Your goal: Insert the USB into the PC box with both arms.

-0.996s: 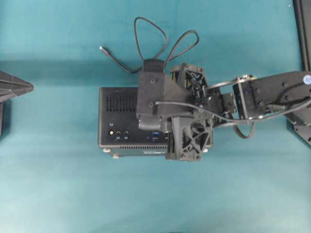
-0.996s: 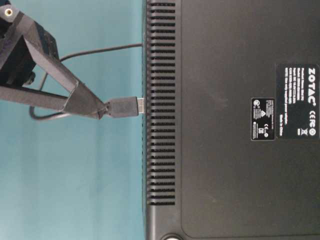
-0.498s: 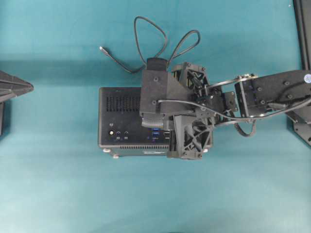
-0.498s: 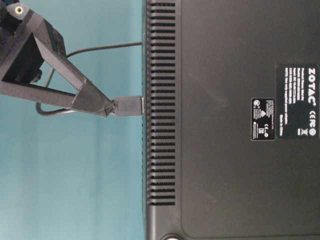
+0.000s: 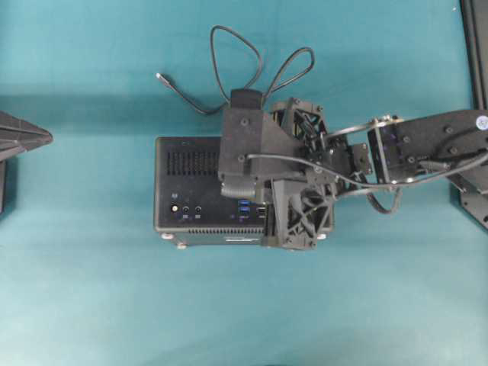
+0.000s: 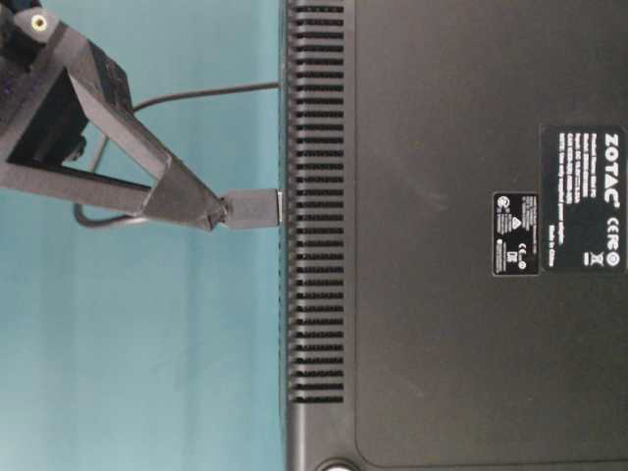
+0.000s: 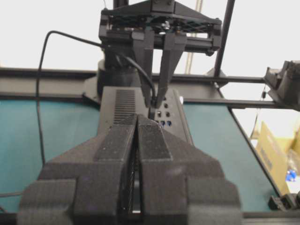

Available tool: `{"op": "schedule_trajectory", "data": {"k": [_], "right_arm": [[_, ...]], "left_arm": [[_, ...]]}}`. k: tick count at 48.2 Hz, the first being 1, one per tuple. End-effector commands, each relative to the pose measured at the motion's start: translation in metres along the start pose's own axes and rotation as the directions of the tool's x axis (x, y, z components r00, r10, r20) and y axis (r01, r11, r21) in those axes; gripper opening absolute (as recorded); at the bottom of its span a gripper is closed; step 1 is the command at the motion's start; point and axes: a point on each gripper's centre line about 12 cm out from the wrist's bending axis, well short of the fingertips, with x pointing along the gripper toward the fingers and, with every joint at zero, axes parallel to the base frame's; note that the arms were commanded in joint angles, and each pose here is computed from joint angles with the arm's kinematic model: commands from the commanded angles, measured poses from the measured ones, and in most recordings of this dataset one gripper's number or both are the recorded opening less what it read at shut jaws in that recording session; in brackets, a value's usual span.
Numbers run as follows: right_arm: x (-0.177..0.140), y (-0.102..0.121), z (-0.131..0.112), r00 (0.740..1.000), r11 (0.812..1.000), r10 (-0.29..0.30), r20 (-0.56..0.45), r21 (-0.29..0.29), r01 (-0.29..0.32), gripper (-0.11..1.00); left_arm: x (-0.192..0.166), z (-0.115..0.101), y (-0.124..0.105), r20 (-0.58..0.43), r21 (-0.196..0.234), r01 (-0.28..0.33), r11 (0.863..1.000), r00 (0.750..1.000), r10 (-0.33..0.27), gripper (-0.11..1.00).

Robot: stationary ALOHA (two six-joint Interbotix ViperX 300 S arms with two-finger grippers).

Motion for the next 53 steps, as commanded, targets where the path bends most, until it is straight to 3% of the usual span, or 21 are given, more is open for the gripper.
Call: {"op": "schedule_trajectory", "data": {"k": [1,28,53], "right_arm": [[0.006,-0.005,-0.002,1.000,1.000,-0.013,-0.020,0.010,0.013,0.09],[0.007,0.032,-0.011,0.997,0.998,0.058,-0.046,-0.015,-0.058,0.09],[0.007,0.025,-0.011,0.997,0.999,0.046,-0.060,-0.003,-0.046,0.09]], "left_arm": [[0.002,0.008,-0.001,0.018,0.000,0.004,1.000,1.000,-0.004,0.00],[0.002,0.006,-0.001,0.014,0.000,0.004,1.000,1.000,-0.004,0.00],[0.002,0.005,-0.001,0.012,-0.002,0.004,1.000,1.000,-0.004,0.00]]}}
